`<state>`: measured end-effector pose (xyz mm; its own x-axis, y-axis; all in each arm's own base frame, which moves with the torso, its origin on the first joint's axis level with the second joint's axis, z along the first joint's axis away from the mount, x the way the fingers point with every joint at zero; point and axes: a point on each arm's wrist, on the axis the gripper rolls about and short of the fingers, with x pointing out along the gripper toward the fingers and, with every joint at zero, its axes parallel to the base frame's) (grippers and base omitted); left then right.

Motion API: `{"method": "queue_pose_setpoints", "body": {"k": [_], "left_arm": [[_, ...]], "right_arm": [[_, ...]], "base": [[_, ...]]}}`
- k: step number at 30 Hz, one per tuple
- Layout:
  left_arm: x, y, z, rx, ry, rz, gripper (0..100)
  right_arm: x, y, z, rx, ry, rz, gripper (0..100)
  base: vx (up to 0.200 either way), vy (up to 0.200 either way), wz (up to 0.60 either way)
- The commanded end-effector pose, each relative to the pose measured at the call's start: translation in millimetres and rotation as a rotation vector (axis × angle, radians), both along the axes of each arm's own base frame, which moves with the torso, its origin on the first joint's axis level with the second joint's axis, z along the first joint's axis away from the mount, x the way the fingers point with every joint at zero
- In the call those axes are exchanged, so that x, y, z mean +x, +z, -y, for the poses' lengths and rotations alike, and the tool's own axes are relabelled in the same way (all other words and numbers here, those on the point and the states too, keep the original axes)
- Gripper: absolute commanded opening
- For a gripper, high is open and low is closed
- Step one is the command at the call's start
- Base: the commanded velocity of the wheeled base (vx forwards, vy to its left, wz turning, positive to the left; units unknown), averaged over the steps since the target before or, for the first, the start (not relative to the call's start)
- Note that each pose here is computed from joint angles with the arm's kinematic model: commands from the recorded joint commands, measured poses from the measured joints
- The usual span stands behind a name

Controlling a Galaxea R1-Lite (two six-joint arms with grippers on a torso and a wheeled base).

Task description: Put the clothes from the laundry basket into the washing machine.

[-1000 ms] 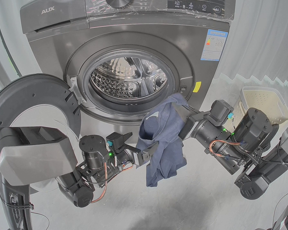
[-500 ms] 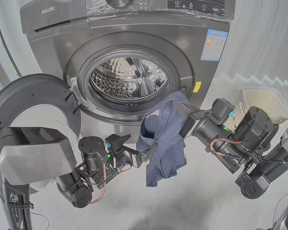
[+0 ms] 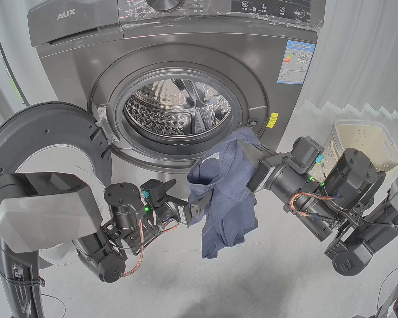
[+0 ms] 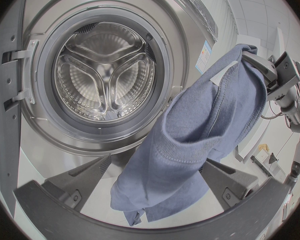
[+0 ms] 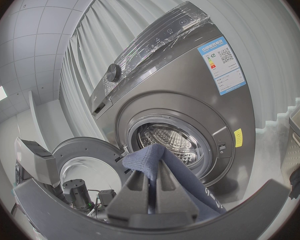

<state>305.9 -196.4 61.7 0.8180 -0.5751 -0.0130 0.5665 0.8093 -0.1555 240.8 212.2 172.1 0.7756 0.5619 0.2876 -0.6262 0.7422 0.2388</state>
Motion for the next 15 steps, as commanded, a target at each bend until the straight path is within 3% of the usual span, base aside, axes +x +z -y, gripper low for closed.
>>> {"method": "queue_pose_setpoints", "body": {"k": [1,8,9,15], "left_arm": [[2.0,1.6,3.1,-0.007,-0.004,0.011,100],[4.0,-5.5,8.4,-0.001,-0.015,0.002,100],[4.4,-6.5,8.0,0.0,-0.013,0.001,0],[6.8,-4.8,6.2,-0.007,-0.005,0.006,0]], "right_arm": [[-0.9,0.3,-1.0,0.002,0.004,0.0,0],[-0.6,0.3,-0.6,0.002,0.003,0.0,0],[-0.6,0.3,-0.6,0.002,0.003,0.0,0],[-0.2,0.3,-0.2,0.002,0.001,0.0,0]], "base": [[0.0,0.0,0.0],[0.0,0.0,0.0],[0.0,0.0,0.0],[0.0,0.0,0.0]]}}
